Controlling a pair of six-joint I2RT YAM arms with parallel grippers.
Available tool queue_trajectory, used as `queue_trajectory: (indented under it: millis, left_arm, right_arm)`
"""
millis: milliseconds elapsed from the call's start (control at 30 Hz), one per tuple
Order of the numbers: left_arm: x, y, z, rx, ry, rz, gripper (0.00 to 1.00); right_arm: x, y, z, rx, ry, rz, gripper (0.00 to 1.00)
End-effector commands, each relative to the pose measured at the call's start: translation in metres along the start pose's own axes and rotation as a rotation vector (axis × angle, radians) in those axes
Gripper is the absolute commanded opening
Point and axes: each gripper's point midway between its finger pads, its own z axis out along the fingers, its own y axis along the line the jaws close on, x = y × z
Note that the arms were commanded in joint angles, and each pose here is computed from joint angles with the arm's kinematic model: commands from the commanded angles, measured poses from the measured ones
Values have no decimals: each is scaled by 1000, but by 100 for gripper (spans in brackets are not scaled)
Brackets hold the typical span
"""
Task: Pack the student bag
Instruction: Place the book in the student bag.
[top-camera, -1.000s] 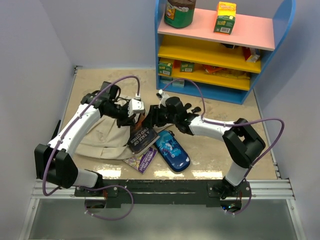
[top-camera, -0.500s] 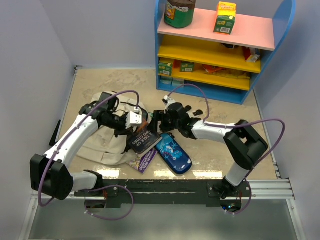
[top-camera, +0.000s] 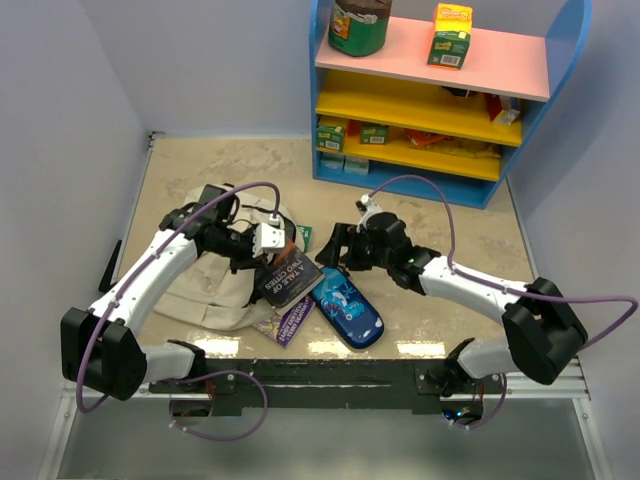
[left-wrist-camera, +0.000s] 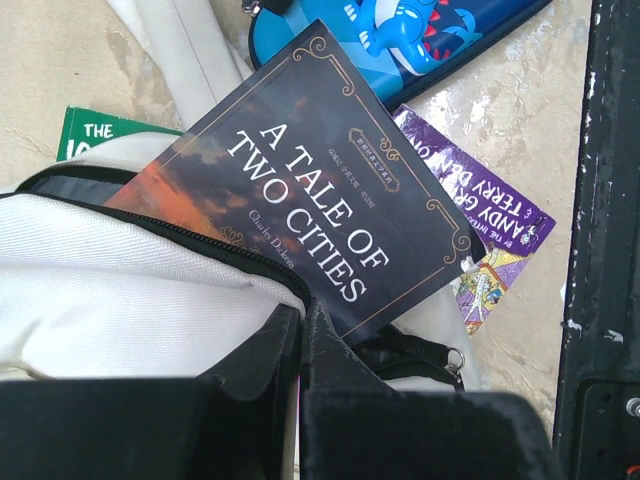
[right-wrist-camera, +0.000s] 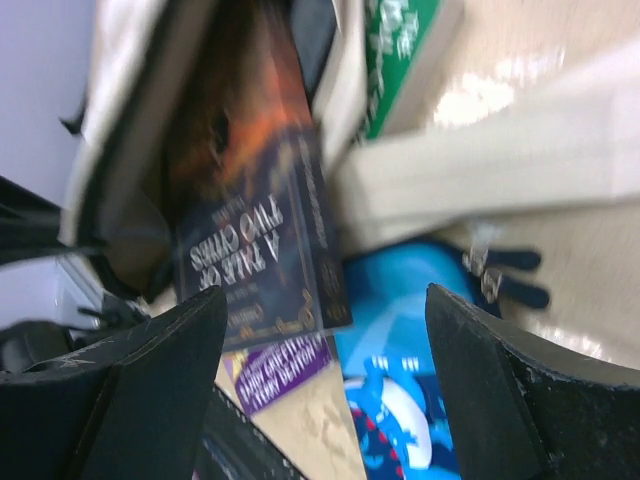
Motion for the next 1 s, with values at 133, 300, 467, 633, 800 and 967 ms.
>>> queue_trajectory:
  millis: [133,300,467,633,800,967]
  left_arm:
    - [-16,1,-6,-14,-40,3,0]
    - [-19,3,-7,-28,-47,5,0]
    - [-19,3,-7,-27,-47,12,1]
    - [-18,4,-7,-29,-46,8,1]
    - [-18,-1,-8,-24,-47,19,1]
    - [-24,0,-12,-32,-63,29,1]
  right_arm:
    - [40,19,12,-152,131,121,81]
    - [42,32,20,-228,133,183,76]
    - [40,46,24,-296,113,294,61]
    - [33,73,30,-337,79,324,14]
    - [7,90,33,-337,-5,298,3]
    - [22,107,60,-303,52,255,46]
